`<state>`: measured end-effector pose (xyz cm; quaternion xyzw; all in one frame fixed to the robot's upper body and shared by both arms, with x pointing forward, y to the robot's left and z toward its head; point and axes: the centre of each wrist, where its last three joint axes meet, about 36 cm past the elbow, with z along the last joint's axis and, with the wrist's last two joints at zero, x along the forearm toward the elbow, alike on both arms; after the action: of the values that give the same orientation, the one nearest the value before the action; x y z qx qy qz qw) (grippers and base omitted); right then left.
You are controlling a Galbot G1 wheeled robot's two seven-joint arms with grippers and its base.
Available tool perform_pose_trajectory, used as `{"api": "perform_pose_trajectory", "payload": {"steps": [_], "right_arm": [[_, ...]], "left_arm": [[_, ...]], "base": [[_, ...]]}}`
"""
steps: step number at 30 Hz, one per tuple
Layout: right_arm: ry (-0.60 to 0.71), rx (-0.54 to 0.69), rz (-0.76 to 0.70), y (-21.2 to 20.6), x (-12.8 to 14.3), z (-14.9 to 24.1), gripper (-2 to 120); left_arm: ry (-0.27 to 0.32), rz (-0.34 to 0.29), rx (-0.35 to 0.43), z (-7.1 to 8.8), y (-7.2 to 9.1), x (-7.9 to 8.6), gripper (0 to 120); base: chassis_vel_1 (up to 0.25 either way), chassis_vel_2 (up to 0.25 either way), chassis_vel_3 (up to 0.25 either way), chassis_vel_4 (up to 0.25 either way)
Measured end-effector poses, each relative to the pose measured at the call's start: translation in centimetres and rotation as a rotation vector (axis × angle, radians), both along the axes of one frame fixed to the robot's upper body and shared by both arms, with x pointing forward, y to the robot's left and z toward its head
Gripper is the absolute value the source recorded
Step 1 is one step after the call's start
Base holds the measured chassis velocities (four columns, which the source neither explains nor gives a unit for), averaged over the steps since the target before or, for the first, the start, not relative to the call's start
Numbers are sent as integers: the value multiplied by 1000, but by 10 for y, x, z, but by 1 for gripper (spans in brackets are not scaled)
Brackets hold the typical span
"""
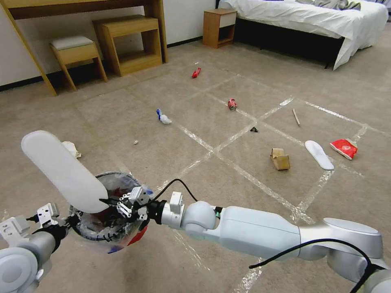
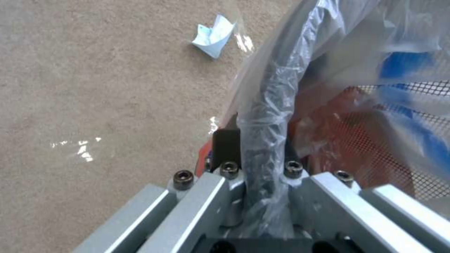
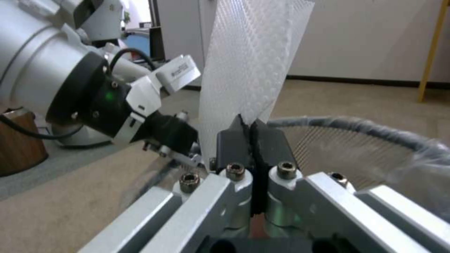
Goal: Pick up the trash bin and place the garbage on the floor into it.
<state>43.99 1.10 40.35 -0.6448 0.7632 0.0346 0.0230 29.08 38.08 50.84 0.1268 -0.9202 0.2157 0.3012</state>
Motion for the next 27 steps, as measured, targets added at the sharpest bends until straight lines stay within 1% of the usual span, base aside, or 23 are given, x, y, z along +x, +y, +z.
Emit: {"api": "perform_pose_trajectory", "payload": {"steps": [12, 18, 22, 27], "right_arm": [[-6, -23, -1, 4, 3, -10, 0], [-18, -35, -7, 3, 8, -14, 0], [-39, -48, -21, -2, 17, -18, 0], [-45, -52, -27, -5, 20, -19, 0]], "left_arm": [[-2, 5, 1, 1, 1, -1, 1], [-1, 7, 0, 0, 2, -1, 1], [1, 10, 0, -1, 3, 0, 1], [2, 11, 0, -2, 4, 0, 1]], "base": [[0, 0, 0, 0], [0, 0, 0, 0], [0, 0, 0, 0], [0, 0, 0, 0]]}}
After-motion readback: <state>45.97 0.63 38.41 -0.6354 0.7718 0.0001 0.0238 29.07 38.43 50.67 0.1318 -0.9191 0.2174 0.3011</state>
